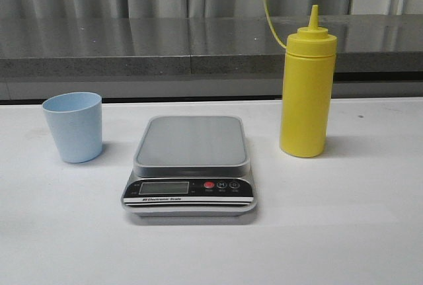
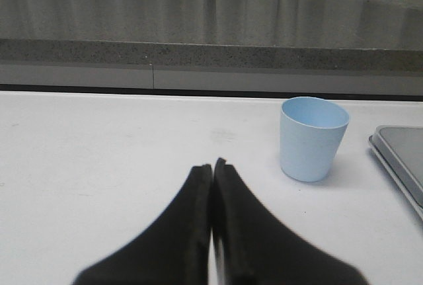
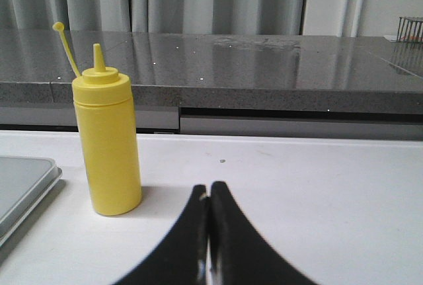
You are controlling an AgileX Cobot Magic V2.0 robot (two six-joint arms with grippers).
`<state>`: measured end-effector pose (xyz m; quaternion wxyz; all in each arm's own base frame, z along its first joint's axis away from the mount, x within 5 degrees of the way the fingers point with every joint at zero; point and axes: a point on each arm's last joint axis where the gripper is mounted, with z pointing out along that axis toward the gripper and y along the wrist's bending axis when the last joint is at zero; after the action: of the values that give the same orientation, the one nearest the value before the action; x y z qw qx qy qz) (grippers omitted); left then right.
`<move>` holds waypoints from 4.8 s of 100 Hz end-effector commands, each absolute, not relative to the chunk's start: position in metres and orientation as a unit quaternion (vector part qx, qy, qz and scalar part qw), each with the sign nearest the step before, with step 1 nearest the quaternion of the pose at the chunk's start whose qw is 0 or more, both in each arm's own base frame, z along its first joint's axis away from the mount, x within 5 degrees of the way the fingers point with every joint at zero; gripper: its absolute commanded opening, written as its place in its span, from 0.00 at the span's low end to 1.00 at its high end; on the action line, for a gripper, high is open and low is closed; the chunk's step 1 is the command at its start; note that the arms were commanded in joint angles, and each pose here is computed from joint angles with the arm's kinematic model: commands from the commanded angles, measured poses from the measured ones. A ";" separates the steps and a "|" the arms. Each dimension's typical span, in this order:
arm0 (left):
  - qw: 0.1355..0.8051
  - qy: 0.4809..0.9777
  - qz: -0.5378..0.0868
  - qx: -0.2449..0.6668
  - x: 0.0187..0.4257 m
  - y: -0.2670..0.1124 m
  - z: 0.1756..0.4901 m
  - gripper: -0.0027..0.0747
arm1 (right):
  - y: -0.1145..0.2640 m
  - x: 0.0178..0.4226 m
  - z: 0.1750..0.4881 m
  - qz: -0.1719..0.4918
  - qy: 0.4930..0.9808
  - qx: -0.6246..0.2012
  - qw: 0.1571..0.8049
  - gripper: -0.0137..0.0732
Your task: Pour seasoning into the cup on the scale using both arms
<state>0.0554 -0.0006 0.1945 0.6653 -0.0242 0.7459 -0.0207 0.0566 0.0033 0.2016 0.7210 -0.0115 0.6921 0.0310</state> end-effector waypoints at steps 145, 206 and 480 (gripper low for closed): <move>0.485 0.872 -0.049 -0.039 0.223 -0.001 0.338 0.65 | 0.003 0.053 0.216 0.030 0.649 -0.014 0.760 0.08; 0.344 0.935 -0.078 0.040 0.344 -0.049 0.297 0.65 | 0.003 0.053 0.216 0.030 0.649 -0.014 0.760 0.08; 0.301 0.909 -0.134 0.255 0.388 -0.211 0.273 0.23 | 0.003 0.053 0.216 0.030 0.649 -0.014 0.760 0.08</move>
<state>0.3908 -0.2076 0.2378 0.2468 0.2589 0.9265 -0.1171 0.0566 0.0033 0.2016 0.7210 -0.0115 0.6921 0.0310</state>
